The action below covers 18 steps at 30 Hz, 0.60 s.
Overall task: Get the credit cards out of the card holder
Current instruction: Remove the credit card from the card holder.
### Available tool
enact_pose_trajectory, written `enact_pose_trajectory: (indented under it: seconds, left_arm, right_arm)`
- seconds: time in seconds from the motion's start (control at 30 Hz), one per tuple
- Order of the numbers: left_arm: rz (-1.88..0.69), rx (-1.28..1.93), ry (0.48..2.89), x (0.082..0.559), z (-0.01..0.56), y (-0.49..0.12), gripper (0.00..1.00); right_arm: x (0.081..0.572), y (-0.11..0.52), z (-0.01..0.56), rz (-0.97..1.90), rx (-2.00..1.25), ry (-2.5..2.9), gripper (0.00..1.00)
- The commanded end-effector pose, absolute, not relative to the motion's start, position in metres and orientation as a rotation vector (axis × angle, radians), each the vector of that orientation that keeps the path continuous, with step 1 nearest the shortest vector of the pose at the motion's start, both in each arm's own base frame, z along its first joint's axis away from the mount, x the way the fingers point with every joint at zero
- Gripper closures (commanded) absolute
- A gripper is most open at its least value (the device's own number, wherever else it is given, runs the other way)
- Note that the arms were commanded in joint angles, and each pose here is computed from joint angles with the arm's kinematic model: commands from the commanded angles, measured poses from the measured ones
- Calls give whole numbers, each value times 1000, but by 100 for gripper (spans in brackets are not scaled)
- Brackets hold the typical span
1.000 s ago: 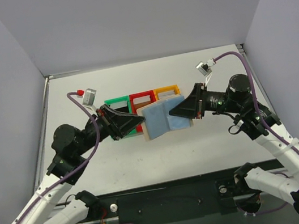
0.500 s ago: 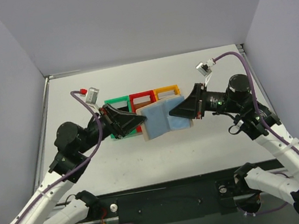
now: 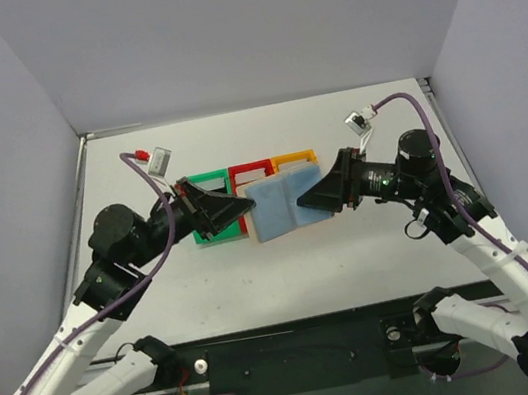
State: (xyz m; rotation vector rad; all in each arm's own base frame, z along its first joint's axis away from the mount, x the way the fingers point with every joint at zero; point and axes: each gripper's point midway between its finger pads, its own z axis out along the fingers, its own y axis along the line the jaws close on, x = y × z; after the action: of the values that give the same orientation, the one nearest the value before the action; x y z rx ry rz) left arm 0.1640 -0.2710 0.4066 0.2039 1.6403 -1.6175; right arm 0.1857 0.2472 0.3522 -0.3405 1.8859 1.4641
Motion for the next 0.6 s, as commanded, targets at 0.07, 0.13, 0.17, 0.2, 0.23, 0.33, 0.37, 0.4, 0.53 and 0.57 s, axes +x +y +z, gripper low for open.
enact_pose_trajectory:
  seconds: [0.07, 0.13, 0.17, 0.2, 0.23, 0.33, 0.37, 0.4, 0.53, 0.57]
  left_arm:
    - [-1372, 127, 1745, 189, 410, -256, 100]
    - [-1339, 97, 1780, 195, 404, -255, 100]
    - [-1334, 90, 1789, 195, 403, -255, 100]
    - [-1307, 70, 1816, 200, 395, -256, 100]
    - [-1296, 64, 1826, 202, 395, -256, 100]
    - [-1252, 50, 1874, 207, 386, -261, 100]
    - [-1252, 47, 1869, 207, 390, -262, 100]
    - [-1245, 46, 1876, 209, 388, -265, 100]
    - [-1259, 59, 1846, 205, 401, -278, 100]
    - [-1261, 64, 1843, 204, 401, -281, 100]
  right_arm:
    - [197, 226, 365, 1226, -326, 1871, 40]
    - [200, 218, 370, 1157, -299, 1857, 39]
    - [199, 214, 374, 1127, -288, 1839, 38]
    - [201, 211, 377, 1103, -273, 1827, 38]
    - [197, 211, 380, 1091, -287, 1822, 37]
    - [195, 217, 379, 1026, -330, 1838, 37]
    - [185, 225, 382, 1025, -400, 1838, 37]
    - [190, 229, 375, 974, -401, 1870, 37]
    - [185, 251, 368, 884, -497, 1908, 36]
    - [185, 254, 366, 886, -503, 1916, 36]
